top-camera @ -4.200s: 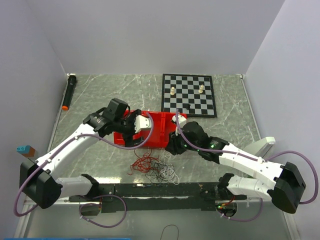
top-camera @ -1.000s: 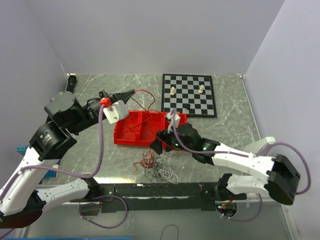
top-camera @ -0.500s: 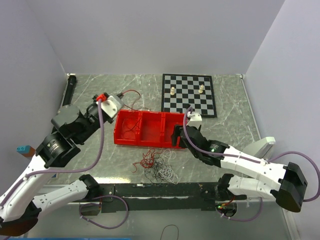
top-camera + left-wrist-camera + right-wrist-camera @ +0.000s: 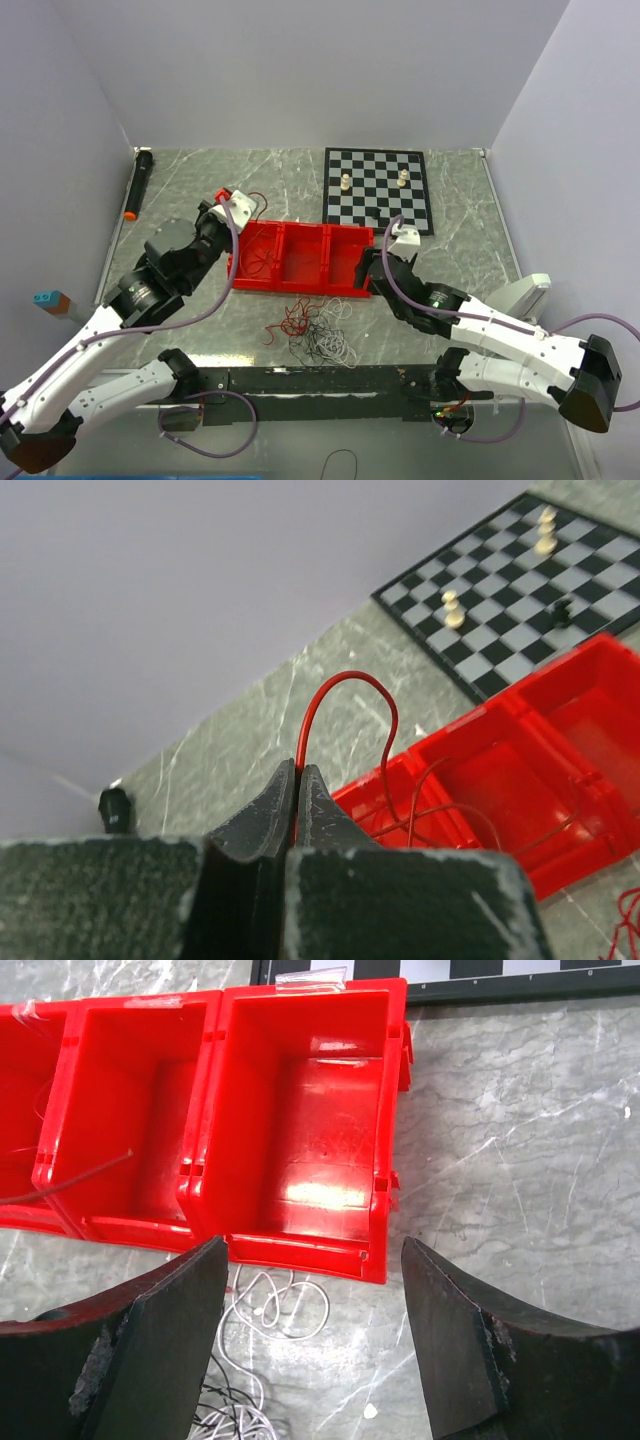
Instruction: Untangle the cables
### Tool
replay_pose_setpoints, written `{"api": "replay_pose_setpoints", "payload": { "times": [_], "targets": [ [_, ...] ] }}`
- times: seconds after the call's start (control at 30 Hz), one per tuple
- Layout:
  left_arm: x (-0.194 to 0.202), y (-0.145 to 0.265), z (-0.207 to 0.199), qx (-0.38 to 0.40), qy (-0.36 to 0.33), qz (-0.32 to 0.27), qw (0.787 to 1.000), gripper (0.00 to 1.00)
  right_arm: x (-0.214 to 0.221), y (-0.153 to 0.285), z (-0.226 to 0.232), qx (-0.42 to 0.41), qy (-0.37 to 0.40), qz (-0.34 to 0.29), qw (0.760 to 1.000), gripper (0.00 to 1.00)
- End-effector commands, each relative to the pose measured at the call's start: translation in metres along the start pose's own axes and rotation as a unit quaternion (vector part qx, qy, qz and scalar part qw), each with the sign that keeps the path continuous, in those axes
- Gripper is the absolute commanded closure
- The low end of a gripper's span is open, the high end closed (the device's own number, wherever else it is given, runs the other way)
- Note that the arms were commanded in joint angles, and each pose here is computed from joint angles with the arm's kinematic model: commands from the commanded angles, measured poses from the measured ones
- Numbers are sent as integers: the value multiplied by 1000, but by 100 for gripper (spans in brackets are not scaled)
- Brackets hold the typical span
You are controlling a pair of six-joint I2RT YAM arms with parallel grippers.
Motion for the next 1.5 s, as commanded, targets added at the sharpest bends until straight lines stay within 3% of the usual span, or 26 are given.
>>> {"api": "replay_pose_setpoints", "payload": {
  "times": [0.0, 0.23, 0.97, 1.17, 1.33, 1.47],
  "targets": [
    [-8, -1, 20, -70, 29, -31, 997, 99, -2, 2, -5, 8, -13, -11, 1000, 24],
    [-7, 2, 48, -154, 45, -48, 986, 99, 2, -2, 1, -4, -6, -4, 1000, 24],
    [31, 16, 77, -229, 29, -7, 973, 99, 14, -10, 13, -32, 5, 10, 999, 25],
    [46, 7, 62, -182, 21, 23, 983, 99, 18, -12, 14, -33, 6, 16, 999, 26],
    [85, -16, 43, -137, -14, 85, 987, 99, 20, -14, 13, -32, 3, 17, 999, 26],
    [94, -43, 33, -119, -36, 92, 988, 99, 21, -15, 12, -33, -1, 16, 999, 26]
  ]
}}
Point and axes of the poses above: each gripper's point midway between its finger pads, its own y axis back along the fingers, its own z axis along the line the jaws close on, x = y × z, the point moved 2 cm from there along y, back along the fingers, and after that the axes turned 15 degrees about y, right-handed, at the moved point
